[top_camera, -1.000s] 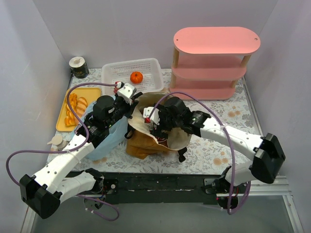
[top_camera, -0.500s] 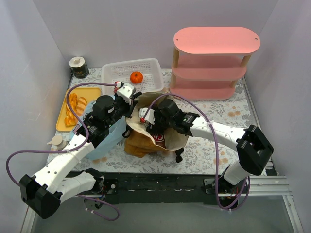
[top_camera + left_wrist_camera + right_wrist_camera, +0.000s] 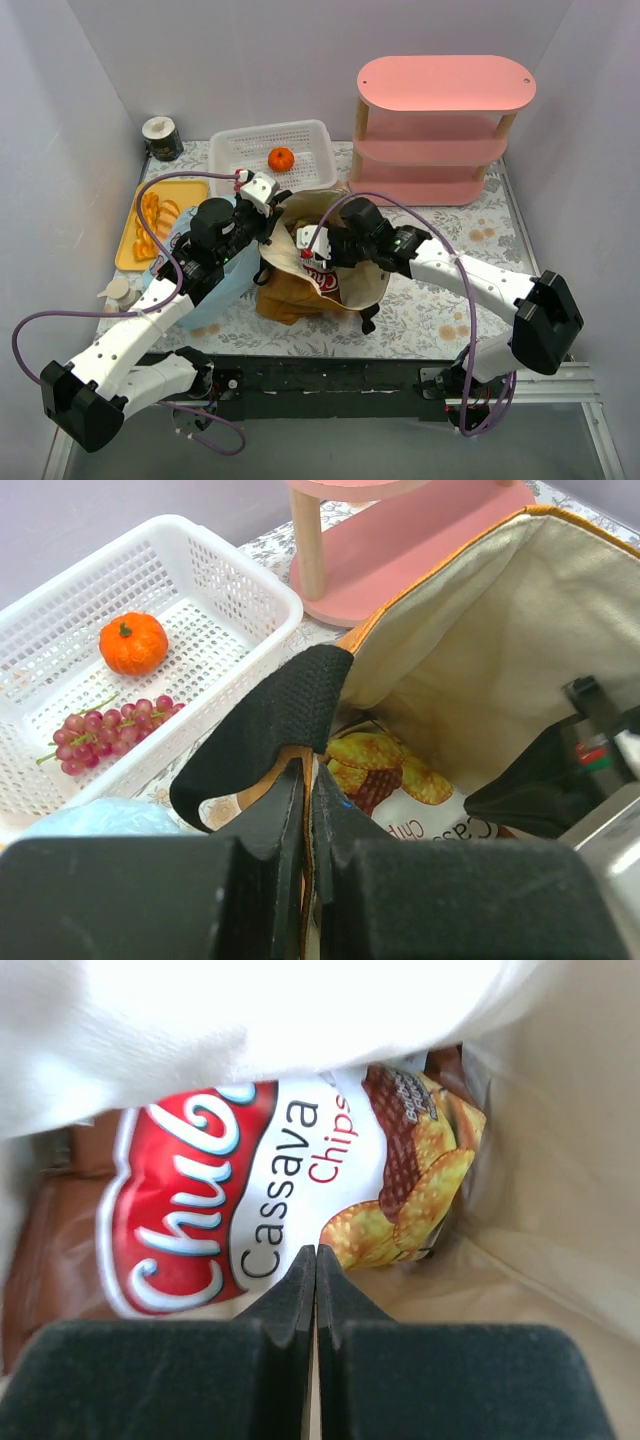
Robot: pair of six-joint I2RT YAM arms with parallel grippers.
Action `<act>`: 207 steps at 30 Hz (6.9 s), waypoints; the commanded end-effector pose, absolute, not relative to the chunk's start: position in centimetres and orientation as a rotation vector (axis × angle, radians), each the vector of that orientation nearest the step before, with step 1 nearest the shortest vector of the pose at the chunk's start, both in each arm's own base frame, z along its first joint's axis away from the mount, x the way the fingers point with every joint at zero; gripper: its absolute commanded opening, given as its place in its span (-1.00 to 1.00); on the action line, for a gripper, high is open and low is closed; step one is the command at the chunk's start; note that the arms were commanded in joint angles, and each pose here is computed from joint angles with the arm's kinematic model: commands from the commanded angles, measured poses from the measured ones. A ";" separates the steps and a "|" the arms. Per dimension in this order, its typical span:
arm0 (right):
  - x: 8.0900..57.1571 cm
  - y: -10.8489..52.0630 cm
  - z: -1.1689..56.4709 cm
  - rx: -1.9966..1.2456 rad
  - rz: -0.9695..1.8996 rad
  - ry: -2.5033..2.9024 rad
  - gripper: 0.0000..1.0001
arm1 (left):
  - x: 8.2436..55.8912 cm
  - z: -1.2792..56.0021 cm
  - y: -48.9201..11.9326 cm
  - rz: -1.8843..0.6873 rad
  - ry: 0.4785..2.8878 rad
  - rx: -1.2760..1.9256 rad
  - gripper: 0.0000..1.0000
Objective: Untie the knot of the grocery bags and take out the mixed food
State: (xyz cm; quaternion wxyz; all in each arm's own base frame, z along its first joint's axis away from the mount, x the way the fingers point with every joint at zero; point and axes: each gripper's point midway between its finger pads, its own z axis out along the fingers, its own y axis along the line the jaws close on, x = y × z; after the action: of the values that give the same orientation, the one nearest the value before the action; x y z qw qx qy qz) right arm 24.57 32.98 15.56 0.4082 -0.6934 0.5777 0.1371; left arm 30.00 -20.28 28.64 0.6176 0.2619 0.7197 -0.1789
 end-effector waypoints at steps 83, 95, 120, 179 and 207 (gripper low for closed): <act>31.7 39.1 9.2 -1.519 0.288 1.536 0.33 | 29.2 28.4 -20.0 -0.469 1.671 0.599 -1.00; 26.3 36.2 15.4 -1.575 0.425 1.407 -0.97 | 29.1 27.0 -19.4 -0.464 1.697 0.580 -1.00; 20.5 32.8 39.0 -1.453 0.706 1.156 -0.97 | 29.5 26.0 -19.8 -0.475 1.735 0.582 -0.83; 20.7 32.0 24.0 -2.261 0.580 1.172 -0.89 | 28.4 25.1 -20.2 -0.515 1.715 0.617 -0.42; 26.6 21.1 60.2 -0.869 -0.123 0.723 -0.97 | 28.2 22.2 -19.9 -0.519 1.811 0.582 -0.42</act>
State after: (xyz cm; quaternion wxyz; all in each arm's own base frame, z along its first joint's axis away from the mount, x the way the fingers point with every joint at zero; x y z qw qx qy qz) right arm 25.33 27.71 52.78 0.7665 -0.5365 0.3507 0.0409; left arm 28.88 -19.83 23.47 0.5710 0.2455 0.7539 -0.2127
